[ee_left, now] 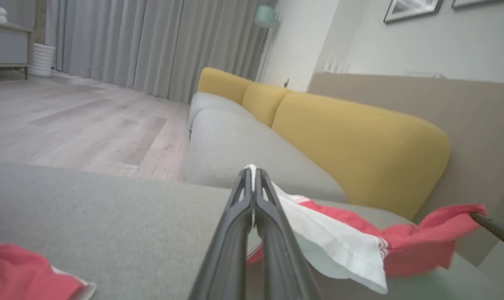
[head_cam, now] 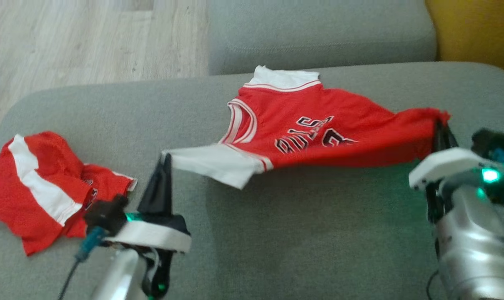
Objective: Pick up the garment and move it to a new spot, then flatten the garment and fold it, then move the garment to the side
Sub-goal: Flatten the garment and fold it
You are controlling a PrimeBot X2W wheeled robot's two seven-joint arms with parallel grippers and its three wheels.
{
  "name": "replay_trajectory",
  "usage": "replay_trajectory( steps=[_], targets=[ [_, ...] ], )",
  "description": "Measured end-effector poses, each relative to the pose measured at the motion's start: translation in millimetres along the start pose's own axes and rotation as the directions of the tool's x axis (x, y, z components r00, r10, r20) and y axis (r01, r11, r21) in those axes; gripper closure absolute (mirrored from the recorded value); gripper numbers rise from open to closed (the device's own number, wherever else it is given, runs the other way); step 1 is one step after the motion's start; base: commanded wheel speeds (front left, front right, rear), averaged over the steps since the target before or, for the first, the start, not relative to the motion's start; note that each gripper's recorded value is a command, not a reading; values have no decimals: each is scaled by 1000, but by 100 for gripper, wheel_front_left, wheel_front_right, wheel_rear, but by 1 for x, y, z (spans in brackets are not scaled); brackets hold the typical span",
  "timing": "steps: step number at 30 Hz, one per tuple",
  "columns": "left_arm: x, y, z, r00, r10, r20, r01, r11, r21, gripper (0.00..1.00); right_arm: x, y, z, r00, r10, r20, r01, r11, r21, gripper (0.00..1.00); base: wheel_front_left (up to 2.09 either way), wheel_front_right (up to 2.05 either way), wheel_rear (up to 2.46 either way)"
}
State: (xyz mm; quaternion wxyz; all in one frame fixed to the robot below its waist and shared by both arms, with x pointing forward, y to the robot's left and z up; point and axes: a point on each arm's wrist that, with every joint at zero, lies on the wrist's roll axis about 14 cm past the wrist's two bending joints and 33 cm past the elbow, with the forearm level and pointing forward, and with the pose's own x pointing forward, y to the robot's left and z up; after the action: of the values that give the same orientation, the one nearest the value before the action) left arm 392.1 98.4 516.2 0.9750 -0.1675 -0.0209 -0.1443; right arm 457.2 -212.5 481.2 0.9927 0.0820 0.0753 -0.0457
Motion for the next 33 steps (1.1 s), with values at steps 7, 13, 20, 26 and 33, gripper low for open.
replay_trajectory(
  steps=[7, 13, 20, 26, 33],
  targets=[
    [37, -17, 106, 963, -63, 261, 77, 996, -43, 100, -1, 32, 91, 971, 108, 213, -104, 994, -33, 100, 0, 0, 0],
    [57, -36, 215, 885, -95, 456, 157, 982, -101, 100, -15, 69, 169, 914, 220, 341, -227, 974, -19, 100, 0, 0, 0],
    [53, -60, 288, 806, -135, 576, 215, 974, -74, 100, -33, 68, 243, 851, 247, 464, -253, 966, -50, 100, 0, 0, 0],
    [50, -61, 299, 800, -121, 588, 225, 968, -107, 100, -43, 69, 258, 833, 245, 497, -259, 965, -41, 100, 0, 0, 0],
    [67, -57, 278, 855, -128, 503, 222, 966, -130, 100, -36, 66, 245, 864, 232, 447, -251, 968, -17, 100, 0, 0, 0]
  ],
)
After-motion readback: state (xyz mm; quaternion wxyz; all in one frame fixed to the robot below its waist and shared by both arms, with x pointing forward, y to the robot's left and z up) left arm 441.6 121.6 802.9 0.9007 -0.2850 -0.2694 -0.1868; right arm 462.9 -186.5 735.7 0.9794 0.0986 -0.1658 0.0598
